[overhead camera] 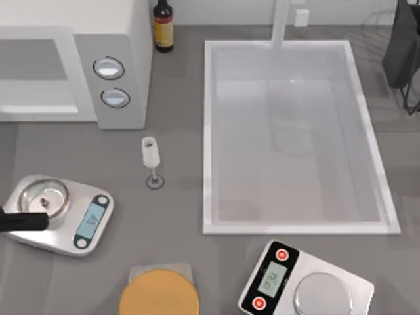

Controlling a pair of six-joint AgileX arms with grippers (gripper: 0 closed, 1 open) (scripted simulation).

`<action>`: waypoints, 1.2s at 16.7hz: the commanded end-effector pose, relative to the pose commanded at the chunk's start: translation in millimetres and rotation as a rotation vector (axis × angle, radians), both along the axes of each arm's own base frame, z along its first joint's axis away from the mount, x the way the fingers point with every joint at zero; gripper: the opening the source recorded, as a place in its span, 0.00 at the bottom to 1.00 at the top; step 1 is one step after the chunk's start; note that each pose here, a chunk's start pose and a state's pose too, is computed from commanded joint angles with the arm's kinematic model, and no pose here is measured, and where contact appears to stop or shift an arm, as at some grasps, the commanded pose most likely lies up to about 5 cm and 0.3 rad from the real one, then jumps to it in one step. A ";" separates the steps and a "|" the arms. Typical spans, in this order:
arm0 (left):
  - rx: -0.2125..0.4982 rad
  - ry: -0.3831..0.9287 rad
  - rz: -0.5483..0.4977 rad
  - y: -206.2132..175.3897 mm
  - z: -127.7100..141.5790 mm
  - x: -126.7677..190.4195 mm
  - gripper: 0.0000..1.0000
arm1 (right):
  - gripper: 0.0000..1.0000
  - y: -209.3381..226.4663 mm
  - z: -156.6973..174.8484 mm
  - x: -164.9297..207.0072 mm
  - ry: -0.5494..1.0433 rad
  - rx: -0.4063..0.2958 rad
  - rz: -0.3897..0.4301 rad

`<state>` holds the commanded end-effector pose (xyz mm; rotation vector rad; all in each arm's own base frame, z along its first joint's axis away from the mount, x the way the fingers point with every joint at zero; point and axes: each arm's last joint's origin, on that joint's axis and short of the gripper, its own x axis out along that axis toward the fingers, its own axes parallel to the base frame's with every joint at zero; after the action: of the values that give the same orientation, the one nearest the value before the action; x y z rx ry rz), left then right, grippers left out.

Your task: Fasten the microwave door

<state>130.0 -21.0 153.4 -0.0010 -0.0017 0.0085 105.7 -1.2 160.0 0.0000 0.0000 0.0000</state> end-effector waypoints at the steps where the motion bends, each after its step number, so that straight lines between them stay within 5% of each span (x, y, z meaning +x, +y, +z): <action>1: 0.000 0.001 0.000 0.4 -0.3 -0.2 0.00 | 1.00 0.0 0.0 0.0 0.000 0.000 0.000; 12: 0.011 0.006 0.006 15.7 -1.1 -4.3 0.00 | 1.00 0.0 0.0 0.0 0.000 0.000 0.000; 20: 0.215 0.374 0.069 71.2 59.3 44.2 0.00 | 1.00 0.0 0.0 0.0 0.000 0.000 0.000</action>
<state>174.2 50.2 212.7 0.2158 0.3716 0.0771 105.7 -1.2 160.0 0.0000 0.0000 0.0000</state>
